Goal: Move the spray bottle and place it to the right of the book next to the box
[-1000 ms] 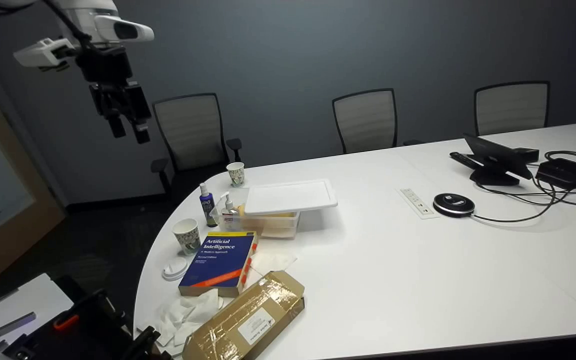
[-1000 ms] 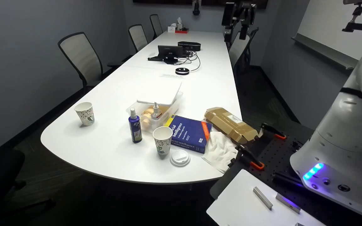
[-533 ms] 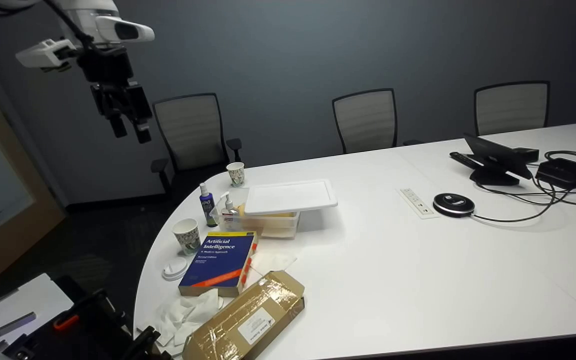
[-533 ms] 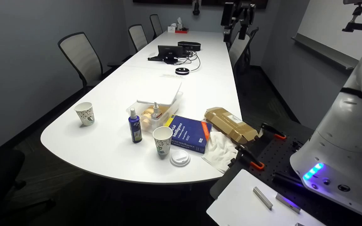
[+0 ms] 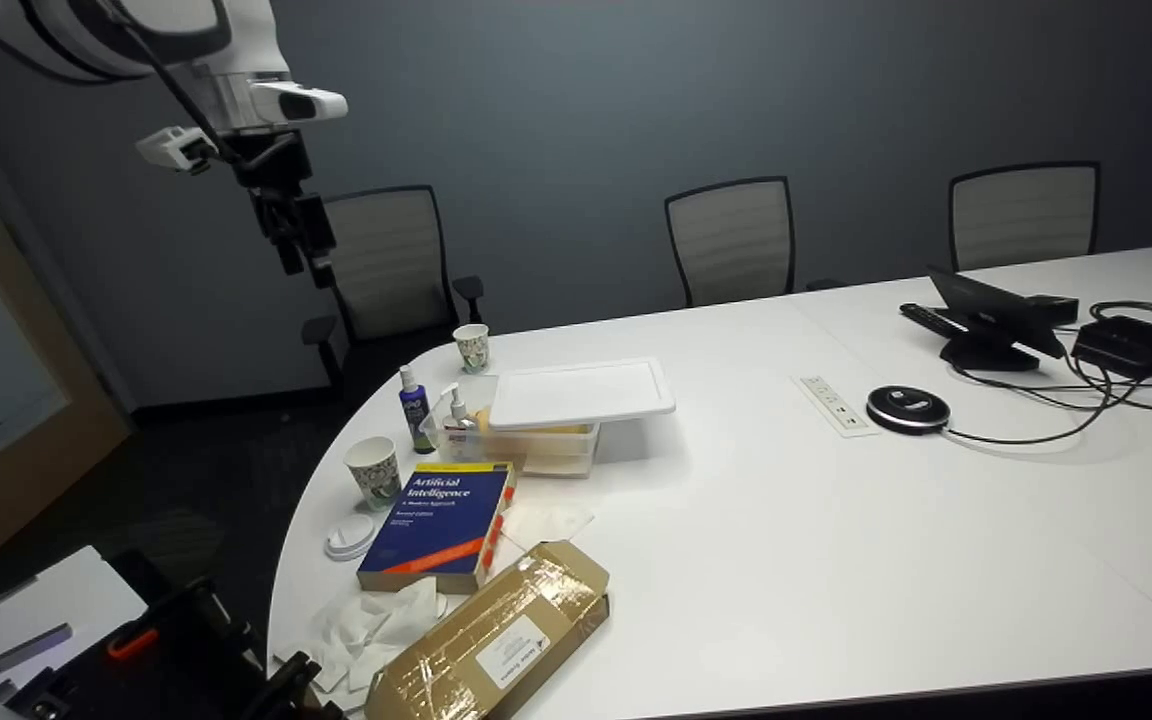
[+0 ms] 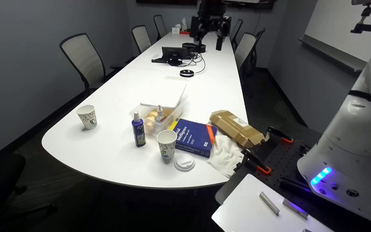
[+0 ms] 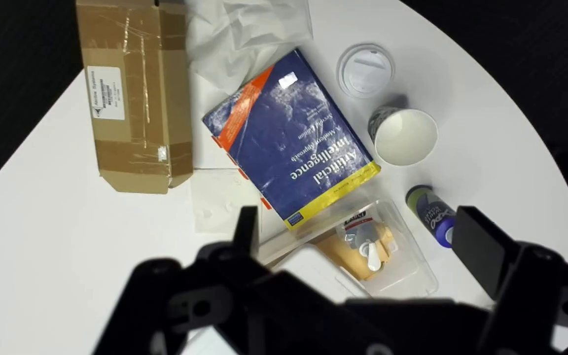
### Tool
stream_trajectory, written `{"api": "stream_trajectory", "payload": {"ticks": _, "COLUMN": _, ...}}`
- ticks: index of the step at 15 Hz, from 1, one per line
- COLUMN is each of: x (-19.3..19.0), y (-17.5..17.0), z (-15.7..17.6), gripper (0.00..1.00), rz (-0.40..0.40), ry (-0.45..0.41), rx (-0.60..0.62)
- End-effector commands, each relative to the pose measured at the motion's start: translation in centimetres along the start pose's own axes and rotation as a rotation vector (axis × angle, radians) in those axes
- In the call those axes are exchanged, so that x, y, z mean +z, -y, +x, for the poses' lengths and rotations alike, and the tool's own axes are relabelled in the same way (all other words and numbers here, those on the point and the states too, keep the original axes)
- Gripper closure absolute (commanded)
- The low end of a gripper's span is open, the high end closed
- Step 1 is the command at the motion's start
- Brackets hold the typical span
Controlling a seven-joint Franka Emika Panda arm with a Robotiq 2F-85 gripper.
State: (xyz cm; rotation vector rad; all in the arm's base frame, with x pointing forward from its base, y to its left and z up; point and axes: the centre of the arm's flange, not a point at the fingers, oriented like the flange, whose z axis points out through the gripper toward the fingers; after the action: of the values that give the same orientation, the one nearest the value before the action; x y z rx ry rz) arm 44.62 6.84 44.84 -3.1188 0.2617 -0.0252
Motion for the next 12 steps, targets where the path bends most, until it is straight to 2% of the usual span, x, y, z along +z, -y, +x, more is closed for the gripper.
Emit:
{"api": "stream_trajectory", "payload": {"ticks": 1, "x": 1.9, "y": 4.6, "z": 6.1, "gripper": 0.0, "rz": -0.003, "ry": 0.009, "rx": 0.125}}
{"api": "stream_trajectory", "payload": {"ticks": 3, "x": 3.7, "y": 6.3, "z": 9.0, "gripper": 0.0, "rz": -0.009, "ry": 0.018, "rx": 0.167}}
{"api": "stream_trajectory", "payload": {"ticks": 8, "x": 10.9, "y": 9.4, "z": 16.3, "gripper": 0.0, "rz": -0.011, "ry": 0.081, "rx": 0.194}}
{"api": "stream_trajectory", "payload": {"ticks": 12, "x": 16.3, "y": 13.8, "z": 18.7, "gripper": 0.0, "rz": -0.016, "ry": 0.09, "rx": 0.184}}
